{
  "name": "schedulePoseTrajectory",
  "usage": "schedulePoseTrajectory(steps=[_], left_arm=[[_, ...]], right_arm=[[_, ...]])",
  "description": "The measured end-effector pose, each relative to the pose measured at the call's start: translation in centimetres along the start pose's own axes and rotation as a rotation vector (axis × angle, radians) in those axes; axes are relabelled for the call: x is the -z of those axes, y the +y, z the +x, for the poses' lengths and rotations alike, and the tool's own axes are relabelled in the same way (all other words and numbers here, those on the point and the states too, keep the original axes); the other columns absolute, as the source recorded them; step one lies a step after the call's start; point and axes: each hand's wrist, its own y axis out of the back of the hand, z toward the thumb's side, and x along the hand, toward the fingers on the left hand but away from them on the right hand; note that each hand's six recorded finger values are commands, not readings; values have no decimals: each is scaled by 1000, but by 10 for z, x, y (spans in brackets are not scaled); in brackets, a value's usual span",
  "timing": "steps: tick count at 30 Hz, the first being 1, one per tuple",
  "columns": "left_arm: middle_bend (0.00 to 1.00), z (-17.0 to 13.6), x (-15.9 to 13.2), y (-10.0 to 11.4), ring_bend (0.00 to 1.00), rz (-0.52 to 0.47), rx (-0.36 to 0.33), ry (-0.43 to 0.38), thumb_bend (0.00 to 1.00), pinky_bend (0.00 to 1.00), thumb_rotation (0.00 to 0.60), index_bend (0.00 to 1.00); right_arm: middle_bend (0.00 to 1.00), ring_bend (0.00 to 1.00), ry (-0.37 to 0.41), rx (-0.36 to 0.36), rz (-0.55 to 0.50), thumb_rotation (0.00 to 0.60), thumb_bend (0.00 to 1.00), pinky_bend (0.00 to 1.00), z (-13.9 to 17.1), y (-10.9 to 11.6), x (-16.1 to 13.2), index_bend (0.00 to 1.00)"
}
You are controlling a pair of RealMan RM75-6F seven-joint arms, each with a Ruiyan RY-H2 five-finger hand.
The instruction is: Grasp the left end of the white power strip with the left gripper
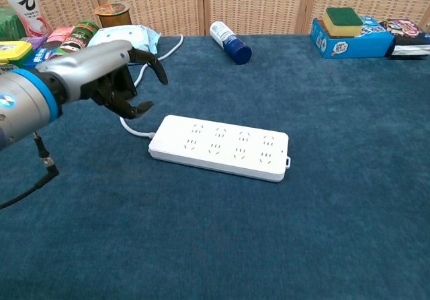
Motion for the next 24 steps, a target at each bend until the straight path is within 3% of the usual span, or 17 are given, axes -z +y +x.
schedulePoseTrajectory(steps=[2, 4, 7, 10, 13, 20, 24], left_arm=[[812, -8, 5, 14, 734, 5, -46, -15, 313, 762, 600, 84], [375, -17, 14, 25, 332, 22, -80, -20, 252, 485, 600, 1], [44, -36, 37, 38, 55, 66, -102, 12, 201, 259, 600, 0], [0, -58, 64, 50, 0, 109, -107, 72, 165, 118, 600, 0], [0, -82, 89, 58, 0, 137, -105, 132, 136, 56, 600, 0], [0, -151, 153, 67, 0, 136, -128, 288, 130, 6, 600, 0], [0, -176, 175, 74, 0, 141, -170, 315, 130, 5, 600, 0]], right_arm=[[24, 13, 0, 0, 0, 600, 0, 0, 0, 0, 0, 62], [24, 13, 1, 0, 0, 600, 0, 0, 0, 0, 0, 62], [24, 13, 2, 1, 0, 600, 0, 0, 0, 0, -1, 62], [24, 13, 4, 2, 1, 600, 0, 0, 1, 1, -2, 62], [24, 13, 6, 4, 2, 600, 0, 0, 1, 1, -3, 62], [24, 13, 2, 23, 9, 600, 0, 0, -1, 4, -7, 62], [24, 13, 1, 31, 6, 600, 0, 0, 0, 6, -8, 62]])
